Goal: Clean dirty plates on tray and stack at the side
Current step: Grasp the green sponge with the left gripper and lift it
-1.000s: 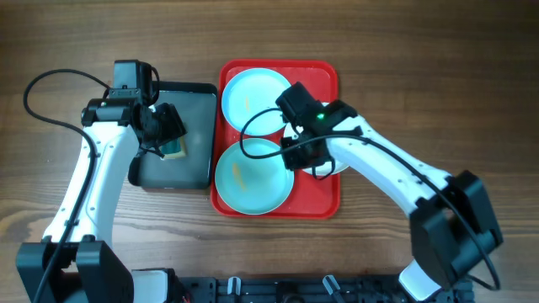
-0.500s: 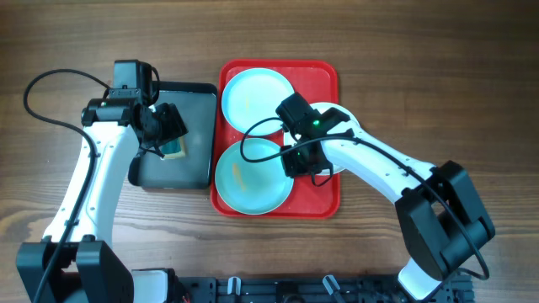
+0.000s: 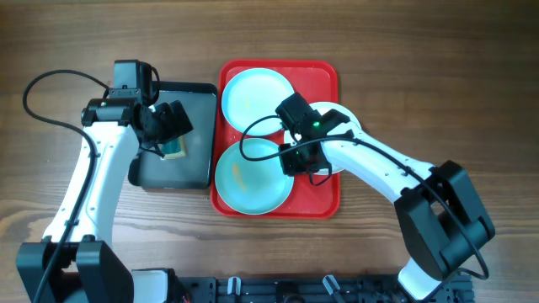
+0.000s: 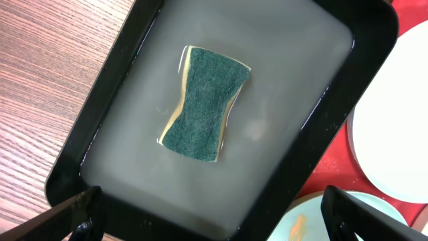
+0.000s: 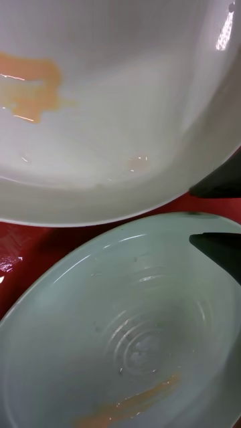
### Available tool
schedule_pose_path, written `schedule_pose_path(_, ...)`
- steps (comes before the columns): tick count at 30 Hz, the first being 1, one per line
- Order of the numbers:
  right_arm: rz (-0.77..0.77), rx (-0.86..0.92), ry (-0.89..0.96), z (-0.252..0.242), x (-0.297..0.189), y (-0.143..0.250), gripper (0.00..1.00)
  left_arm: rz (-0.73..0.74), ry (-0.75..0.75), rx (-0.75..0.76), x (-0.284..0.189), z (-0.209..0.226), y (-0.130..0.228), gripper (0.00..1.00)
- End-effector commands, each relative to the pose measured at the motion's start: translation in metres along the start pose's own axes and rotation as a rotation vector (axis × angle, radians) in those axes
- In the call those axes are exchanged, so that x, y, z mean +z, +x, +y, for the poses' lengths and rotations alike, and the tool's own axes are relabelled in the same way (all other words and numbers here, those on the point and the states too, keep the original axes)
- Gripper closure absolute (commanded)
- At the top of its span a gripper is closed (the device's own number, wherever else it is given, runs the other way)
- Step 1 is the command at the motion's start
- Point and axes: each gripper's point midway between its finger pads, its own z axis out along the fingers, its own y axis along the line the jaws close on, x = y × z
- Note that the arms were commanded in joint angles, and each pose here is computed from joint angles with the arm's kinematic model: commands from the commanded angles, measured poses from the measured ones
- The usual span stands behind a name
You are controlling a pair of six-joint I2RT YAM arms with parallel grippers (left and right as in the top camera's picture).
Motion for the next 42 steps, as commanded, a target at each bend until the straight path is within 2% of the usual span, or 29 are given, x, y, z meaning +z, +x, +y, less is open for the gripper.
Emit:
schedule_pose_path(1, 0.031, 0.017, 0.005, -0.001, 0.010, 0.006, 0.82, -0.017, -0.005, -0.002, -0.002, -0.002, -0.006, 0.00)
schedule_pose_path(19, 0.035, 0.041, 0.006, -0.003, 0.015, 0.010, 0.89, -0.017, -0.005, -0.002, -0.002, -0.002, -0.006, 0.00)
schedule_pose_path(24, 0.042, 0.041, 0.009, -0.004, 0.015, 0.012, 0.87, -0.017, -0.005, -0.003, -0.002, -0.002, -0.006, 0.00)
schedule_pose_path(26, 0.043, 0.039, 0.010, -0.004, 0.015, 0.012, 0.79, -0.017, -0.005, -0.003, -0.002, -0.002, -0.006, 0.00)
schedule_pose_path(27, 0.042, 0.039, 0.010, -0.004, 0.015, 0.012, 0.78, -0.017, -0.005, -0.003, -0.002, -0.002, -0.006, 0.00)
schedule_pose_path(42, 0.002, 0.091, -0.052, 0.004, 0.023, 0.006, 0.78, -0.017, -0.005, -0.003, -0.002, -0.002, -0.006, 0.00)
